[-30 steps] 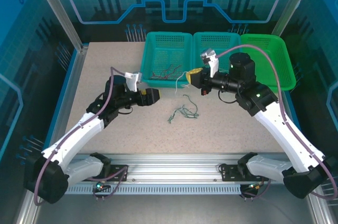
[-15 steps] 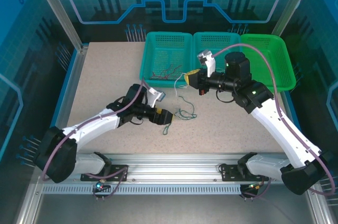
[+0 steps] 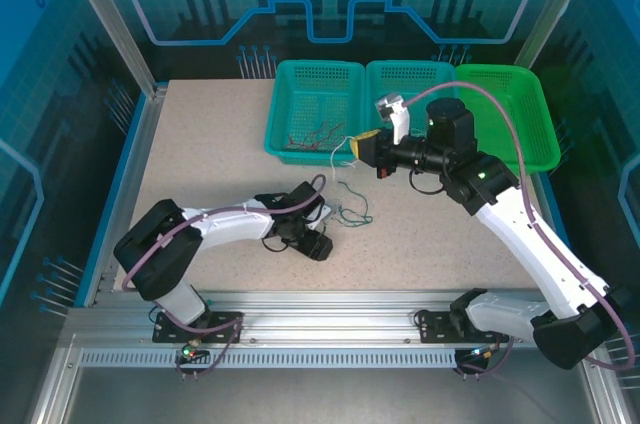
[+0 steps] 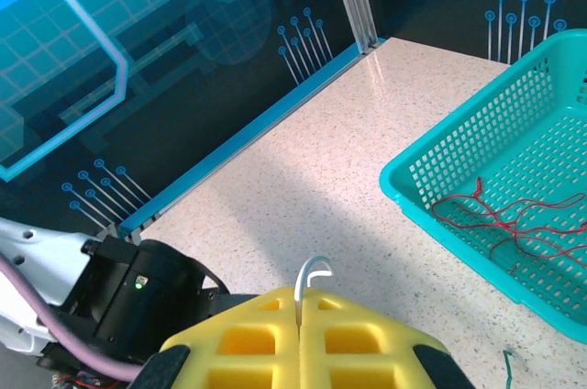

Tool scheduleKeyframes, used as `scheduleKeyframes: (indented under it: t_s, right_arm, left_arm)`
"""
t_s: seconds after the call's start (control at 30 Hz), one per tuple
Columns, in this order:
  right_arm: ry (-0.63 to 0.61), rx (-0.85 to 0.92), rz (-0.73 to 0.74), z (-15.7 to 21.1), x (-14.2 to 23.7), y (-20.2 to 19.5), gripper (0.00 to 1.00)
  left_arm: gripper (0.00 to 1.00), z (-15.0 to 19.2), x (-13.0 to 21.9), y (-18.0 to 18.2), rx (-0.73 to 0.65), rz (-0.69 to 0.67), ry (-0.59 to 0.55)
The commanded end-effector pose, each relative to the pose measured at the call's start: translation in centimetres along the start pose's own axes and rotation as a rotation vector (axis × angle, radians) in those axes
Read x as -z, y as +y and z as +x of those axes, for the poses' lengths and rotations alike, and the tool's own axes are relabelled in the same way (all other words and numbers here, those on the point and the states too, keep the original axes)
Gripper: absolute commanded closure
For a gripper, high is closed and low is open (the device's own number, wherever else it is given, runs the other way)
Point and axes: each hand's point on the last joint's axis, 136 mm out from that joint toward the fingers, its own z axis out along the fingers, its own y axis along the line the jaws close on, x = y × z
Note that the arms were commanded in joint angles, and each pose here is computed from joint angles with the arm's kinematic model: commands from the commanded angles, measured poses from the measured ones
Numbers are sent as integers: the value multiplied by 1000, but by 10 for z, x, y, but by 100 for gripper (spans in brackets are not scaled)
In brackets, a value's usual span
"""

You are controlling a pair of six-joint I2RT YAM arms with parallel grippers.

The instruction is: Untangle the cables

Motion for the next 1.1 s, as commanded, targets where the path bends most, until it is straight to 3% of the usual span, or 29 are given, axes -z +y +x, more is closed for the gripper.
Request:
scheduleKeyframes:
  t_s: [0.0, 0.07, 0.13, 0.43, 0.73, 0.9, 1.07]
  right_arm:
    - [-58, -4, 31, -20, 15, 6, 100]
    - [-71, -16, 74, -25, 20, 1, 100]
    - [-84, -15, 107, -32, 27, -1, 100]
    - [-283, 30, 163, -106, 82, 19, 100]
    - [-598, -70, 311, -210, 159, -5, 100]
    - [-646, -188, 423, -230, 162, -46, 100]
    - [-621, -427, 616, -211, 148, -119, 100]
  left_arm:
    - [53, 9, -6, 12, 18, -99, 68]
    - [83, 12, -10, 19, 47, -135, 73]
    - [99, 14, -11, 24, 71, -150, 63]
    - [100, 36, -11, 47, 175, -212, 102]
    - [100, 41, -16, 51, 237, -188, 104]
    - [100, 34, -13, 50, 247, -182, 74]
    - [100, 27, -3, 54, 287, -180, 18]
